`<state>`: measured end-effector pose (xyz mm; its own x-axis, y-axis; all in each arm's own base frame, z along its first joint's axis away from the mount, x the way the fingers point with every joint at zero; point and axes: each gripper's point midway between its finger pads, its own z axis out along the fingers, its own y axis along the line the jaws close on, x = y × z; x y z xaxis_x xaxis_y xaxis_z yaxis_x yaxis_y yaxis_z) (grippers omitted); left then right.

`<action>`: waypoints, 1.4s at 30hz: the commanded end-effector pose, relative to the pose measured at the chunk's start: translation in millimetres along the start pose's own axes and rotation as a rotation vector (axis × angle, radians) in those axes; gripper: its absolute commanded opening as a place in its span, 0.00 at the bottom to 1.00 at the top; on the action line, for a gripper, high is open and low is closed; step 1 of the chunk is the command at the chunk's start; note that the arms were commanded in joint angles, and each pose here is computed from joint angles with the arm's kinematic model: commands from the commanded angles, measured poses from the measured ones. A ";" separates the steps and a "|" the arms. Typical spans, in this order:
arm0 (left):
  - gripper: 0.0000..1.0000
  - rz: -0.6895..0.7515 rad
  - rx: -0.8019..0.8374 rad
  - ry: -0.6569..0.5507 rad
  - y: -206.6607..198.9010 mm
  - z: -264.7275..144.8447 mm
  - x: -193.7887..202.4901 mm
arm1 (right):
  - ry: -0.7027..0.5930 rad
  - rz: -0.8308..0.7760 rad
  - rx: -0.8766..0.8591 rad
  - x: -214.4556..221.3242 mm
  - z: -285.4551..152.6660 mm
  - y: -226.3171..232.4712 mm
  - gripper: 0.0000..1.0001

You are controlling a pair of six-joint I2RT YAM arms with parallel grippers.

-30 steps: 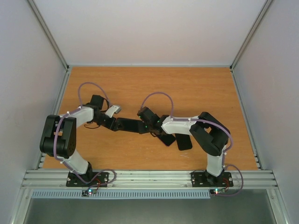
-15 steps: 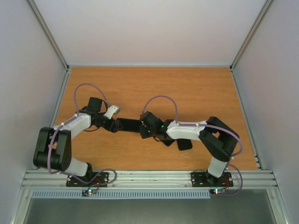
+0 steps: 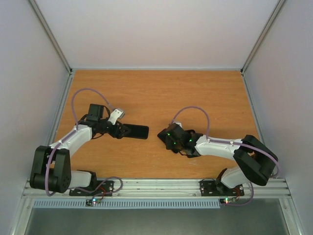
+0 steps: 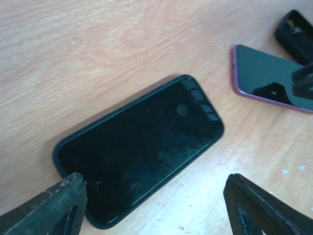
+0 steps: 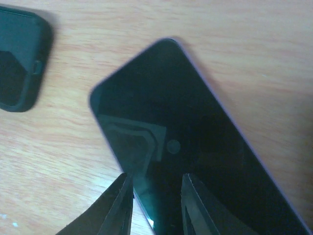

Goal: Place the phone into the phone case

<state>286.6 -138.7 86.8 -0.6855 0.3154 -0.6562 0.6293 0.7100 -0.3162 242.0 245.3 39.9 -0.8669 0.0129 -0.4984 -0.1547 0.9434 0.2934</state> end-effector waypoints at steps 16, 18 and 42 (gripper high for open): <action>0.76 0.212 0.121 0.219 -56.0 49.3 18.6 | -0.169 0.255 0.167 9.5 -51.6 -76.9 0.34; 0.76 0.235 0.118 0.246 -57.6 54.1 16.6 | -0.158 0.244 0.189 10.9 -48.7 -79.0 0.34; 0.78 0.108 0.075 -0.022 -32.6 2.2 -37.9 | -0.241 -0.231 -0.050 -64.6 -29.6 40.2 0.48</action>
<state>251.4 -196.2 77.7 -0.6035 0.5712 -0.5564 0.7850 0.5481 -0.2888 266.4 201.0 51.9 -0.8021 0.0498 -0.5951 -0.0762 0.9798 0.1847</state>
